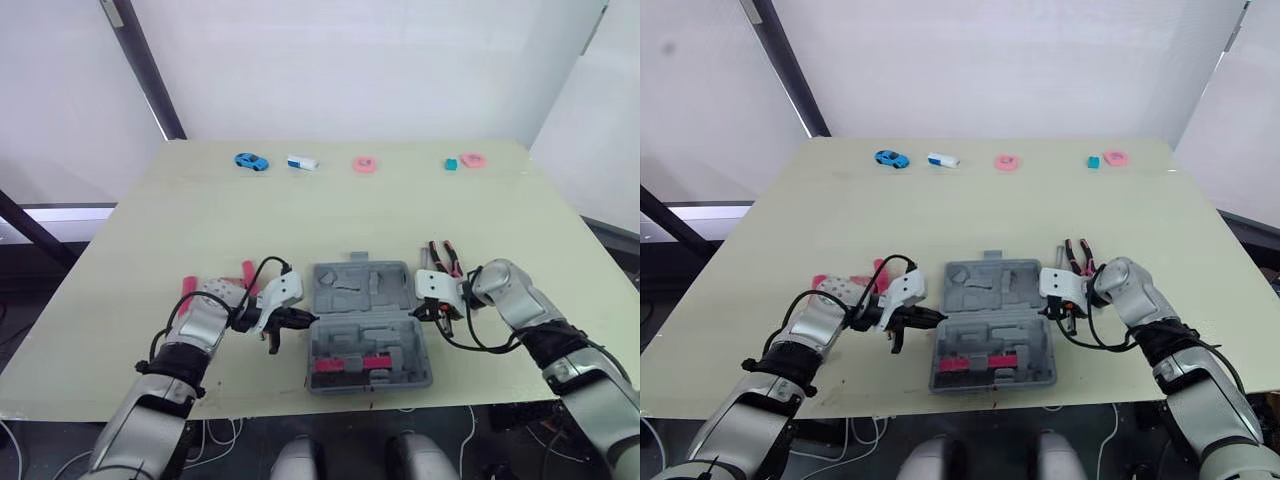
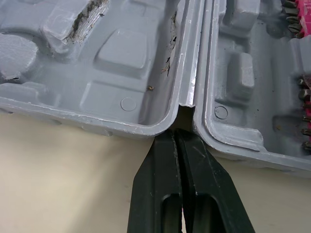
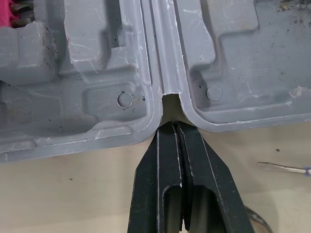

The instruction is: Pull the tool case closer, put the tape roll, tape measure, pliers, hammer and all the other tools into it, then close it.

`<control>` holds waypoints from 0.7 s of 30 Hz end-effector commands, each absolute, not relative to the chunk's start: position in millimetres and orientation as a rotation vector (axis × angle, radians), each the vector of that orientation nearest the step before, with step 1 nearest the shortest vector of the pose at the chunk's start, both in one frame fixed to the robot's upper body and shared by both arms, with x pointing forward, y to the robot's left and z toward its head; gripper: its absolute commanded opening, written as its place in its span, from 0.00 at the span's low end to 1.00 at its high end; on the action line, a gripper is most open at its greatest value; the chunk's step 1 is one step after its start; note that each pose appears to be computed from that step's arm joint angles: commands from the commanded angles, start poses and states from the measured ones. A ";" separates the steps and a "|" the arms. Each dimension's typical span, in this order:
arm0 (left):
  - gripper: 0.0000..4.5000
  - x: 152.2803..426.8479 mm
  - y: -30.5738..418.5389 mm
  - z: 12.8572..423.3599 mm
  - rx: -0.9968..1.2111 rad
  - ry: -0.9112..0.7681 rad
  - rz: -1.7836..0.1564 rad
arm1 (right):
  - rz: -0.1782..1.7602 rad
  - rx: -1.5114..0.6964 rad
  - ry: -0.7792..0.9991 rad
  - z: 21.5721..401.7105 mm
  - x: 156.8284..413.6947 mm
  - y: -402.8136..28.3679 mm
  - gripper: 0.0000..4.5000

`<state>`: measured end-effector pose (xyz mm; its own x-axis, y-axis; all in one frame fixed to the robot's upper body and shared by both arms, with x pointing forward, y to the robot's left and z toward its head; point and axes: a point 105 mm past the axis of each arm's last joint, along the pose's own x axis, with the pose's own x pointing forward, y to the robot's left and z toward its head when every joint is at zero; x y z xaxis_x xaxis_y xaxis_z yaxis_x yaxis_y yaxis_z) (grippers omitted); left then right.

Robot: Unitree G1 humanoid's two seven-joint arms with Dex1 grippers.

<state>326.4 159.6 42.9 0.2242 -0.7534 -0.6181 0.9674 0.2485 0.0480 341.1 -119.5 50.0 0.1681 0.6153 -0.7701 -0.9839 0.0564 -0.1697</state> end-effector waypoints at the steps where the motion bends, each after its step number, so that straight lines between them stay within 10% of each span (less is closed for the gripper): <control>1: 0.02 321.5 158.0 42.1 0.474 0.540 -1.268 | 1.387 -0.766 0.619 41.1 327.6 -113.6 0.00; 21: 0.02 303.1 160.6 32.9 0.447 0.565 -1.268 | 1.409 -0.744 0.640 36.8 310.5 -114.7 0.00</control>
<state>309.8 162.3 38.1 0.2228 -0.7587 -0.6121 0.9644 0.2631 0.0248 321.9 -118.8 45.5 0.1311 0.6278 -0.7673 -0.9906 0.0517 -0.1270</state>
